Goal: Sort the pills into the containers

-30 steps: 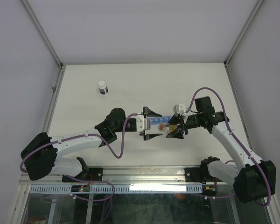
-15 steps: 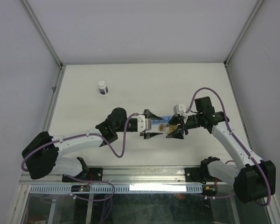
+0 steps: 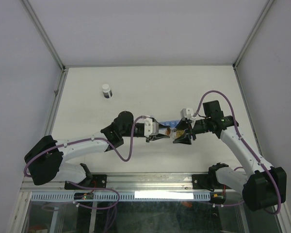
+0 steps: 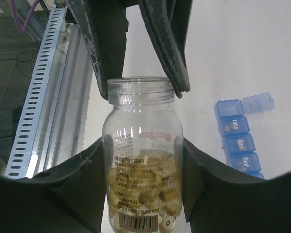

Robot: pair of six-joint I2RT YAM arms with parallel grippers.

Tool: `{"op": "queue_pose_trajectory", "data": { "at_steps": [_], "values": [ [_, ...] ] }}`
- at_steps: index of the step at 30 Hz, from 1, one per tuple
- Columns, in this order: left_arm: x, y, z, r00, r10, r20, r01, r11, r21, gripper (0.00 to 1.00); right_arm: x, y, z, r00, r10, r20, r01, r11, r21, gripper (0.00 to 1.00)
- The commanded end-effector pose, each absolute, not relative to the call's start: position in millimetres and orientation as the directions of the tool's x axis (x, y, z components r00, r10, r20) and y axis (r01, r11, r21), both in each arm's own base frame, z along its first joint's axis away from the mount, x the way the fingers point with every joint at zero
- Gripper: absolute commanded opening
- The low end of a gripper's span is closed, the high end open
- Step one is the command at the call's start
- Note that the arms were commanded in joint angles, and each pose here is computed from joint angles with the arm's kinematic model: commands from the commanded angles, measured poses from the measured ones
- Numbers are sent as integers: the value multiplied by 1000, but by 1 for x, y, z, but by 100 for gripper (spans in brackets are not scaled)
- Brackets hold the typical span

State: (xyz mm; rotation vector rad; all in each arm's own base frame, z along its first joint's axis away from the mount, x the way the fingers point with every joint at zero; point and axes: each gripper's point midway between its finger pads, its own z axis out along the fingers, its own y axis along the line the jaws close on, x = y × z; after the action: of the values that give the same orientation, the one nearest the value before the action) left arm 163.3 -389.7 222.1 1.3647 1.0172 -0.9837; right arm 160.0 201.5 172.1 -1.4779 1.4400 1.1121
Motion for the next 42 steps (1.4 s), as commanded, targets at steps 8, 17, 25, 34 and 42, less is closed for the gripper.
{"op": "queue_pose_trajectory", "data": {
  "at_steps": [8, 17, 25, 34, 42],
  "values": [
    [161, -395, 258, -398, -110, -911, 905, 116, -409, 0, 181, 206, 192, 10, -305, -952, -1000, -7, -8, 0],
    [162, -401, 248, -675, -224, -704, 632, 317, -707, 0, 186, 205, 191, -5, -313, -950, -1000, 18, -1, 0],
    [155, -402, 260, -644, -201, -738, 686, 276, -673, 46, 186, 205, 193, -8, -306, -952, -1000, 22, 2, 0],
    [152, -382, 261, -473, -188, -861, 813, 283, -509, 99, 185, 205, 194, -9, -301, -954, -1000, 16, 4, 0],
    [142, -350, 260, -175, -237, -955, 934, 267, -238, 99, 183, 205, 193, -6, -299, -954, -1000, 9, 4, 0]
  ]
}}
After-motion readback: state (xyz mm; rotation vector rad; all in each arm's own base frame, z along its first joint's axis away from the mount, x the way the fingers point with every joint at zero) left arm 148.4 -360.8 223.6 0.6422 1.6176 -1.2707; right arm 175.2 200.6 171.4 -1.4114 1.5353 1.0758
